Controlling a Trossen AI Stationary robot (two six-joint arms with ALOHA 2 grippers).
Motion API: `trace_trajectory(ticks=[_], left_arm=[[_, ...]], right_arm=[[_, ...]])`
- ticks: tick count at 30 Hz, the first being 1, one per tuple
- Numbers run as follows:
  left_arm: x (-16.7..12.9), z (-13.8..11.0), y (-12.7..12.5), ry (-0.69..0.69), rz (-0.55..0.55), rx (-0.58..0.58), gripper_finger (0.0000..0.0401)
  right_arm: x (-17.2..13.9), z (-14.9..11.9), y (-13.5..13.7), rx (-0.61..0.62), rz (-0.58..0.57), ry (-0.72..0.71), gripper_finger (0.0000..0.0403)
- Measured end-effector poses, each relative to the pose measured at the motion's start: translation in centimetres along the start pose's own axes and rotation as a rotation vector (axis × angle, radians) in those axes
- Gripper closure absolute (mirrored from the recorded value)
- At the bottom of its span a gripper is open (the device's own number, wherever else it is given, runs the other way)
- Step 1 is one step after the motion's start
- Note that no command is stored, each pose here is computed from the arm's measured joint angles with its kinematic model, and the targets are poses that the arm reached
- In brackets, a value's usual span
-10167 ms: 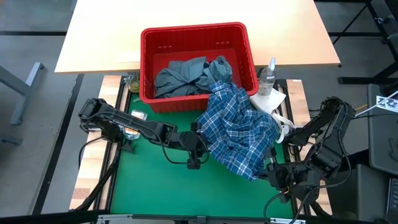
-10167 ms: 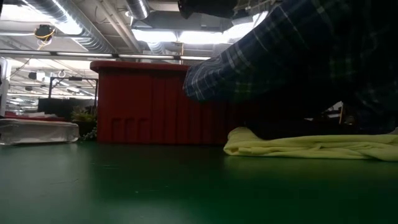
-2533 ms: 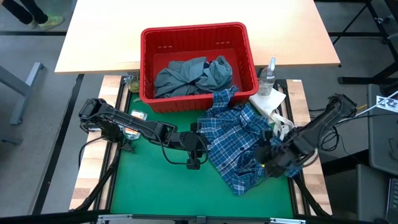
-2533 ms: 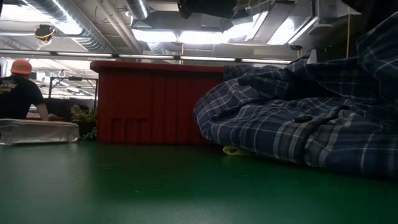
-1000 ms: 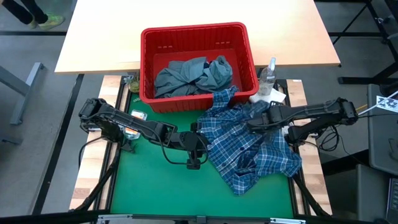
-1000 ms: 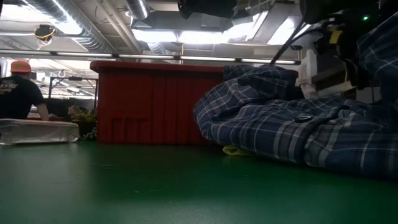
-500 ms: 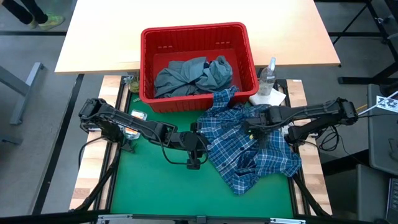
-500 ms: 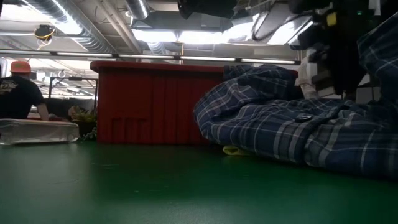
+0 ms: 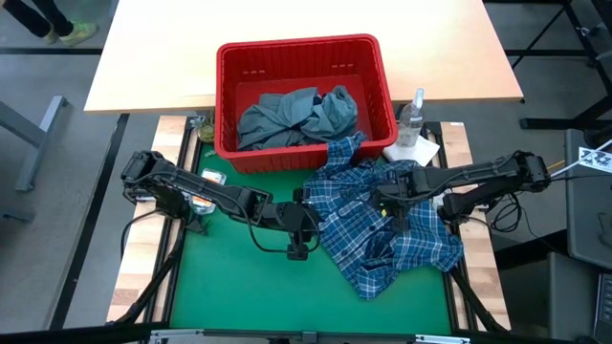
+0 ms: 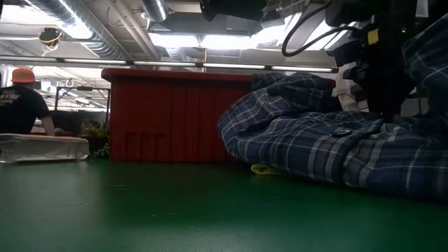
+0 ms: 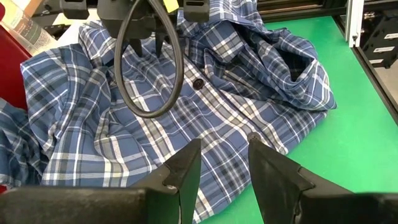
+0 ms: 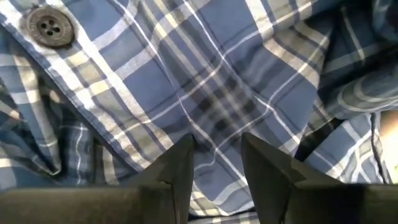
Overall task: Fold Laundry from Bin
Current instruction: Fold the blue shirt
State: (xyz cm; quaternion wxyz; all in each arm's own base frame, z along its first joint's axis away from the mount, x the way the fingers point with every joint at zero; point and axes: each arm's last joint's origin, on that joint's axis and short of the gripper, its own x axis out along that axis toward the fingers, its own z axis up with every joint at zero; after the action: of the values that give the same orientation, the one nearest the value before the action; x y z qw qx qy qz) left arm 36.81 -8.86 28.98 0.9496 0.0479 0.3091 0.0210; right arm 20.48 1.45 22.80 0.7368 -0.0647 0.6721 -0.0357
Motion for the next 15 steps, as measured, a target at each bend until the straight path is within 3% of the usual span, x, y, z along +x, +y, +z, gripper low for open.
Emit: trace_trajectory(ticks=[9, 15], left_arm=[[0.0, 0.0, 0.0, 0.0, 0.0, 0.0, 0.0273], [0.0, 0.0, 0.01, 0.0, 0.0, 0.0, 0.0273]], right_arm=[[0.07, 0.03, 0.01, -0.001, 0.001, 0.004, 0.0274], [0.06, 0.04, 0.02, -0.001, 0.001, 0.003, 0.0337]])
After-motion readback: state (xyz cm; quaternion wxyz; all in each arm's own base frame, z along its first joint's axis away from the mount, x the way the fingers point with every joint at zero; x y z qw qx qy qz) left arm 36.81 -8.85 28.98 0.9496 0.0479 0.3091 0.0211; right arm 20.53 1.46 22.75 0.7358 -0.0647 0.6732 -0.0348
